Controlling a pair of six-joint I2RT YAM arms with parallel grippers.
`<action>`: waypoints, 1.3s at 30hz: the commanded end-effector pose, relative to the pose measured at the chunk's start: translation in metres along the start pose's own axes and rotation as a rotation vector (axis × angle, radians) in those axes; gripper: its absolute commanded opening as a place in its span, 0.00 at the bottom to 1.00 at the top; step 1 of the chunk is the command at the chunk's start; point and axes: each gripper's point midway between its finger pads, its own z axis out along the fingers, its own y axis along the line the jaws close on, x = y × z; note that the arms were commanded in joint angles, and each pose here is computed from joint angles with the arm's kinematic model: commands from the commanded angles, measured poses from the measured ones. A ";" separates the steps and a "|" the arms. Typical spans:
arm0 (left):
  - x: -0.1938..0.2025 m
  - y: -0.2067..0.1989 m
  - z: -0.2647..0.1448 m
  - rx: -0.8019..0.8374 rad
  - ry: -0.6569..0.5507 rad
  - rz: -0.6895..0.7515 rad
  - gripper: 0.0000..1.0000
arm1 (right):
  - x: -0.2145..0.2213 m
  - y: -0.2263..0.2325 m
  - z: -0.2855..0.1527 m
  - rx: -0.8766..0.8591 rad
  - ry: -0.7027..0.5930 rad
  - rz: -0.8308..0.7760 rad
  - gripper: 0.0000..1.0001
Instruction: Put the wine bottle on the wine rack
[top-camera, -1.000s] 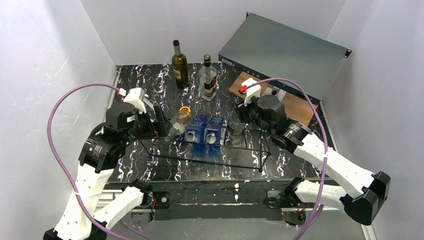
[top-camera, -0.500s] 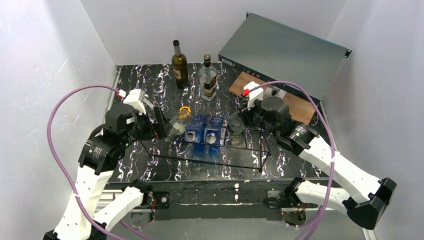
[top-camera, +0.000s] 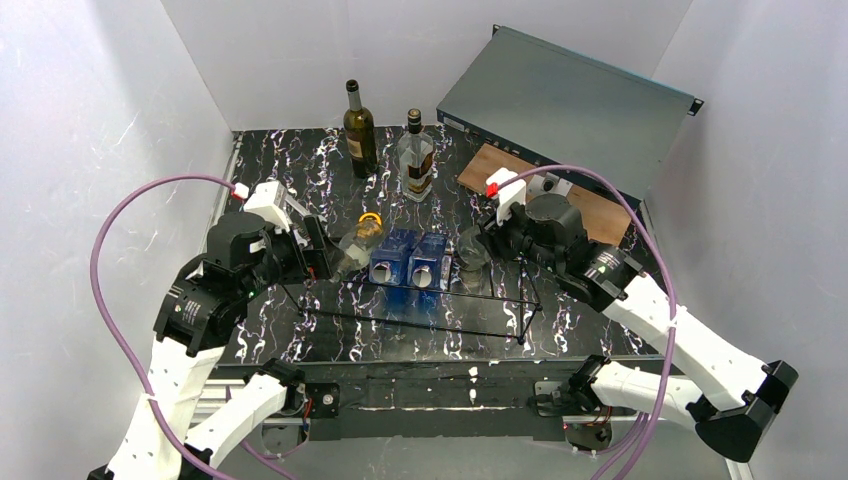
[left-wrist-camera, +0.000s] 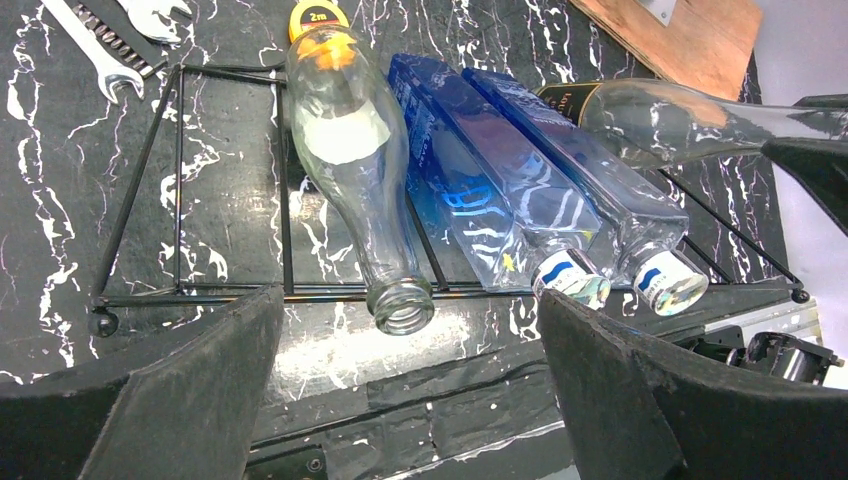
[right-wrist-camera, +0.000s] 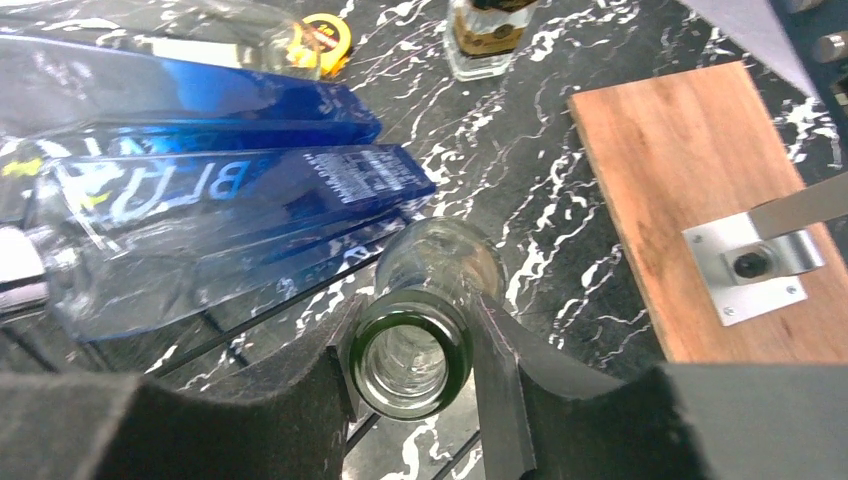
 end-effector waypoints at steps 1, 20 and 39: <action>0.006 -0.006 0.000 0.035 0.027 0.000 0.98 | -0.002 0.048 -0.017 -0.234 0.024 0.104 0.49; 0.010 -0.004 0.005 0.025 0.046 -0.001 0.98 | 0.030 0.085 -0.027 -0.436 0.170 0.121 0.51; 0.011 -0.003 0.007 0.019 0.056 -0.007 0.98 | 0.059 0.099 -0.028 -0.478 0.198 0.166 0.69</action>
